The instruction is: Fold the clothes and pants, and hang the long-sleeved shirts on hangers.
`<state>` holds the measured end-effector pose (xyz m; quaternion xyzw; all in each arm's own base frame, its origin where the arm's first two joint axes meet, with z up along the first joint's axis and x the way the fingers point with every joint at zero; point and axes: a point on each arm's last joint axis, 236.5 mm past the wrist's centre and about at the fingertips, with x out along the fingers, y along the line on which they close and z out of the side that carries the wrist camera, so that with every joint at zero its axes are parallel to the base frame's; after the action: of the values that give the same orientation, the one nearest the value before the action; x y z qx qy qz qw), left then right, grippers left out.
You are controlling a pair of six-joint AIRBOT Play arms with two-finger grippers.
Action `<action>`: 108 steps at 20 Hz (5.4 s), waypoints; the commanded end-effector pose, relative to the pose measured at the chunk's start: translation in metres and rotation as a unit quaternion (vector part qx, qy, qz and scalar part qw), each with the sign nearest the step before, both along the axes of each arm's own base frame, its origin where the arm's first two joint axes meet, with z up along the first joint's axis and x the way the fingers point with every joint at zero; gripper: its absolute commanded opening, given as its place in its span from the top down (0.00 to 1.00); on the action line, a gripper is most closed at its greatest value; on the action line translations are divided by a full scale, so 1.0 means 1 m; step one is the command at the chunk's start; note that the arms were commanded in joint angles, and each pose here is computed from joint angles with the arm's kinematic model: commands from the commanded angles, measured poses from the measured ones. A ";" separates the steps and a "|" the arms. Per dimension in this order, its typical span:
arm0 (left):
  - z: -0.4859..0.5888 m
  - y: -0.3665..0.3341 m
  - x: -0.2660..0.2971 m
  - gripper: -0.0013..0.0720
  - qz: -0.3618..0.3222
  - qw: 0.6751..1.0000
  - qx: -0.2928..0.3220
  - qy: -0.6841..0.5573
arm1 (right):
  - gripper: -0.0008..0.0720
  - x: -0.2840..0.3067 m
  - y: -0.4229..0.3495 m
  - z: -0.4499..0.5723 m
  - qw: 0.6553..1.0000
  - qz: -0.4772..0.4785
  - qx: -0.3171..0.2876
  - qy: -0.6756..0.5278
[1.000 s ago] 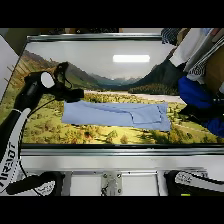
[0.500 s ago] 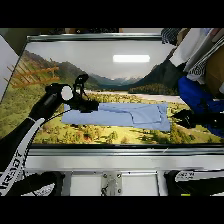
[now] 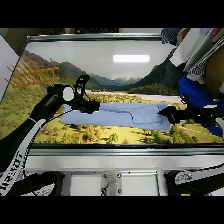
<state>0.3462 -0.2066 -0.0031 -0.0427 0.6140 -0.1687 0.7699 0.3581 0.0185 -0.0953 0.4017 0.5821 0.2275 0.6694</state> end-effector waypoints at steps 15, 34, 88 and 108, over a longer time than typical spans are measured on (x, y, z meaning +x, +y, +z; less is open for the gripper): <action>-0.009 -0.022 0.012 0.97 0.008 0.999 -0.036 0.009 | 0.96 -0.021 -0.006 -0.005 0.988 0.087 -0.105 0.067; -0.107 -0.190 0.053 0.97 -0.117 0.992 -0.038 0.026 | 0.97 0.030 0.067 0.196 0.956 0.156 -0.244 -0.054; 0.120 0.131 0.062 0.97 0.143 0.979 -0.054 -0.135 | 0.01 0.014 0.153 0.057 0.982 0.033 -0.165 -0.090; 0.095 0.079 0.022 0.97 0.077 0.989 -0.058 -0.113 | 0.96 0.043 0.340 0.014 0.986 0.131 0.021 -0.096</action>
<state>0.3710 -0.1271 0.0926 -0.1161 0.5025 -0.1472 0.8440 0.3978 0.3313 -0.0982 0.3266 0.5829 0.3144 0.6743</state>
